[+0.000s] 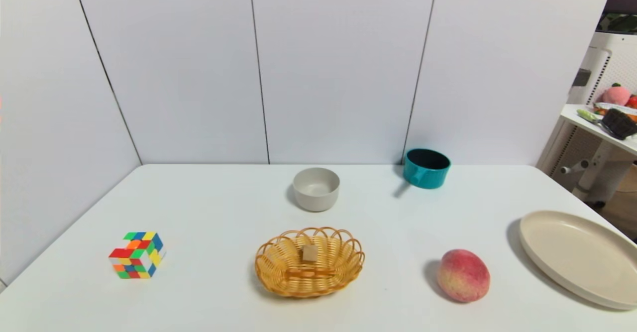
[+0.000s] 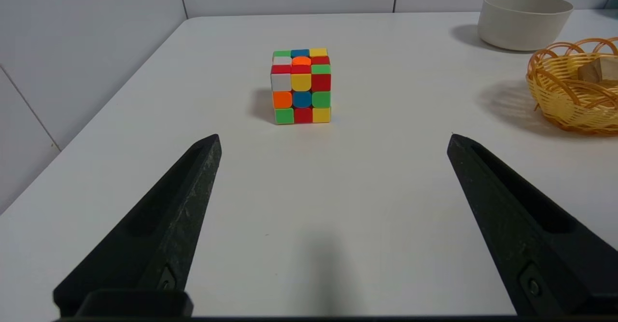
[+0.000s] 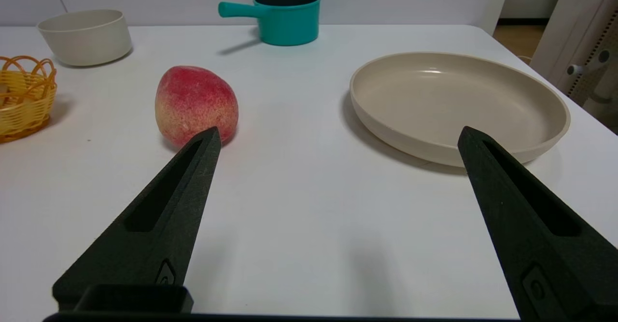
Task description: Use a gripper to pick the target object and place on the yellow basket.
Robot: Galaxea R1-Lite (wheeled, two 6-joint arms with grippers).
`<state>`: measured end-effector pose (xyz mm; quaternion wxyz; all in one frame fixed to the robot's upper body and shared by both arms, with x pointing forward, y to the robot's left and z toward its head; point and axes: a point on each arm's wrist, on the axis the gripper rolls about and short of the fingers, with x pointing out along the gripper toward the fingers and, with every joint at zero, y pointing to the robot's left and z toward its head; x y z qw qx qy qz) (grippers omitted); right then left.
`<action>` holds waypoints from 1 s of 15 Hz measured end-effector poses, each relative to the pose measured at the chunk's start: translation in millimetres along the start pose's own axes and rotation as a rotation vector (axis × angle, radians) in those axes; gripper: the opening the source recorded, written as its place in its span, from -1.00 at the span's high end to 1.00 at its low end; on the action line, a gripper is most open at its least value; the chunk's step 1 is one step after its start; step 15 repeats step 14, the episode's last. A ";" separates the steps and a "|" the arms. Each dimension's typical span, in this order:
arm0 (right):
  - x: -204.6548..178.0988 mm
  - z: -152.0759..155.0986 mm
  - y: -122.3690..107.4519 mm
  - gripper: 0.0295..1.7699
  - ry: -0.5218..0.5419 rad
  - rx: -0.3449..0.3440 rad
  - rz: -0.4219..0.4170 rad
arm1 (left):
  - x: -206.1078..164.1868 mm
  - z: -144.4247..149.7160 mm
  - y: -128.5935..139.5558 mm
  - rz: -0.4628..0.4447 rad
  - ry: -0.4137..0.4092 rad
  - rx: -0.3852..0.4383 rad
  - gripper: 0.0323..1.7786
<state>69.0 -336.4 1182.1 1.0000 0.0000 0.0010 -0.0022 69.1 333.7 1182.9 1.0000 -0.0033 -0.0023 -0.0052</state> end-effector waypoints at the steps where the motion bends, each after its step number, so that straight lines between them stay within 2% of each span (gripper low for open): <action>1: 0.0 0.0 0.0 -0.91 0.000 0.000 0.000 | 0.0 0.0 0.0 0.000 -0.001 -0.001 -0.90; 15: 0.0 0.1 0.0 -0.91 -0.001 0.008 -0.001 | -0.1 0.0 0.0 0.000 -0.001 -0.001 -0.90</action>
